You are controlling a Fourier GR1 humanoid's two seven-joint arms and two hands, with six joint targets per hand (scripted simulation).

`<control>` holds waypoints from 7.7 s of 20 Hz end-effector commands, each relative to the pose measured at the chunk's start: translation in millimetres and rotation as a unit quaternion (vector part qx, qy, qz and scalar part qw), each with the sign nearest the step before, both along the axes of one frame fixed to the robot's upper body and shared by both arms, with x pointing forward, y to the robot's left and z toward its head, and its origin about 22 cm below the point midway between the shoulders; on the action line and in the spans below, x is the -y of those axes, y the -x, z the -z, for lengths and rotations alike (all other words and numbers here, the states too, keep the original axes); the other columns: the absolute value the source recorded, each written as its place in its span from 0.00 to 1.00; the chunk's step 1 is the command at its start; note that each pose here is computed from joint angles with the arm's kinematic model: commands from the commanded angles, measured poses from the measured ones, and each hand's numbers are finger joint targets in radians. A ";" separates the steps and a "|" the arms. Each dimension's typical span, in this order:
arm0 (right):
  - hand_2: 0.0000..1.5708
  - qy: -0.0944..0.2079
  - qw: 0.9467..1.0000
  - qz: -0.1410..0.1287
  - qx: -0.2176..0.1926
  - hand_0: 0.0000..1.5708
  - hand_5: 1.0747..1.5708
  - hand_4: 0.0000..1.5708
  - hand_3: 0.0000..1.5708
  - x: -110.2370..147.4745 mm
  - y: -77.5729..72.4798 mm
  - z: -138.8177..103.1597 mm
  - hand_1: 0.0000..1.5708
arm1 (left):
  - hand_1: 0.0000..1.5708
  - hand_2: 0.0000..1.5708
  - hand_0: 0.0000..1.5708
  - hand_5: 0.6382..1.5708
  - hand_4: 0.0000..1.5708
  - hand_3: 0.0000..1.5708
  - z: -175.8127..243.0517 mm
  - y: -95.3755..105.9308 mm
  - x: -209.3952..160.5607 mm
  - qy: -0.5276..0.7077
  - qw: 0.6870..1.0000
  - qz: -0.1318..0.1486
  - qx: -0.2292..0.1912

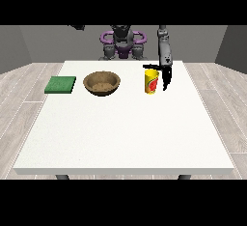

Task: Pick the cup and pour the ball into the bowl, then pick the bowl and place it on the pad

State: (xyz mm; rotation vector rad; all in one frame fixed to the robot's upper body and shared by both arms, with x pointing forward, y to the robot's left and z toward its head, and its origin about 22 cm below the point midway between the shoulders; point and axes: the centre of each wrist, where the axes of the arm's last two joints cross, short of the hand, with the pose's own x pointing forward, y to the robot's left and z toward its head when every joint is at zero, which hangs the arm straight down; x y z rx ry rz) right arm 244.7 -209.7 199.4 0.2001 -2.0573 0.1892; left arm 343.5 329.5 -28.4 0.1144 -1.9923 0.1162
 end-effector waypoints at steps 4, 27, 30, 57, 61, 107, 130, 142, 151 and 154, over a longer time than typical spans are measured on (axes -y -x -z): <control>0.00 -0.005 1.000 0.015 0.019 0.00 0.99 0.00 0.00 32.7 6.6 -8.4 0.00 | 0.00 0.00 0.00 0.84 0.00 0.00 -0.6 -13.2 -0.3 0.005 1.000 0.000 0.008; 0.00 -0.010 0.998 0.027 -0.051 0.00 0.97 0.15 0.00 76.7 -10.3 -2.6 0.00 | 0.88 1.00 0.88 0.95 0.70 1.00 -23.9 -49.1 69.7 -0.322 0.942 -0.090 -0.011; 0.00 -0.010 0.999 0.027 -0.046 0.00 0.98 0.16 0.00 73.3 -18.0 3.8 0.00 | 0.89 1.00 0.89 0.98 0.67 1.00 -40.0 -61.7 81.6 -0.395 0.909 -0.131 -0.002; 0.00 -0.017 0.990 0.043 -0.130 0.00 0.99 0.24 0.00 82.3 -52.7 61.4 0.00 | 0.94 1.00 0.94 0.91 0.62 1.00 -58.0 -90.1 194.2 -0.812 0.555 -0.163 0.077; 0.00 -0.021 0.985 0.046 -0.164 0.00 0.99 0.24 0.00 84.9 -48.6 83.9 0.00 | 0.96 1.00 0.96 0.93 0.68 1.00 -38.8 -75.5 226.9 -0.868 0.462 -0.142 0.112; 0.00 -0.051 0.990 0.117 -0.052 0.00 0.99 0.31 0.00 38.1 -32.3 36.7 0.00 | 0.00 0.00 0.00 0.97 0.00 0.00 -123.4 -62.0 1.7 0.038 0.991 0.061 0.109; 0.00 -0.120 0.974 0.126 -0.145 0.00 1.00 0.21 0.00 85.1 -112.2 185.1 0.00 | 0.00 0.00 0.00 0.97 0.00 0.00 -340.4 -46.8 -40.8 -0.074 0.983 0.064 0.154; 0.00 -0.154 0.963 0.149 -0.163 0.00 1.00 0.22 0.00 71.9 -134.5 199.6 0.00 | 0.00 0.00 0.00 0.96 0.00 0.00 -406.4 -18.2 -54.4 -0.080 0.976 0.075 0.185; 0.00 -0.141 0.962 0.141 -0.188 0.00 1.00 0.26 0.00 43.6 -142.5 202.2 0.00 | 0.00 0.00 0.00 0.97 0.00 0.00 -409.4 -21.7 -35.4 -0.067 0.976 0.087 0.188; 0.00 -0.123 0.964 0.159 -0.173 0.00 1.00 0.28 0.00 36.3 -160.1 170.5 0.00 | 0.00 0.00 0.00 0.96 0.00 0.00 -427.0 -17.2 -39.8 -0.070 0.973 0.092 0.199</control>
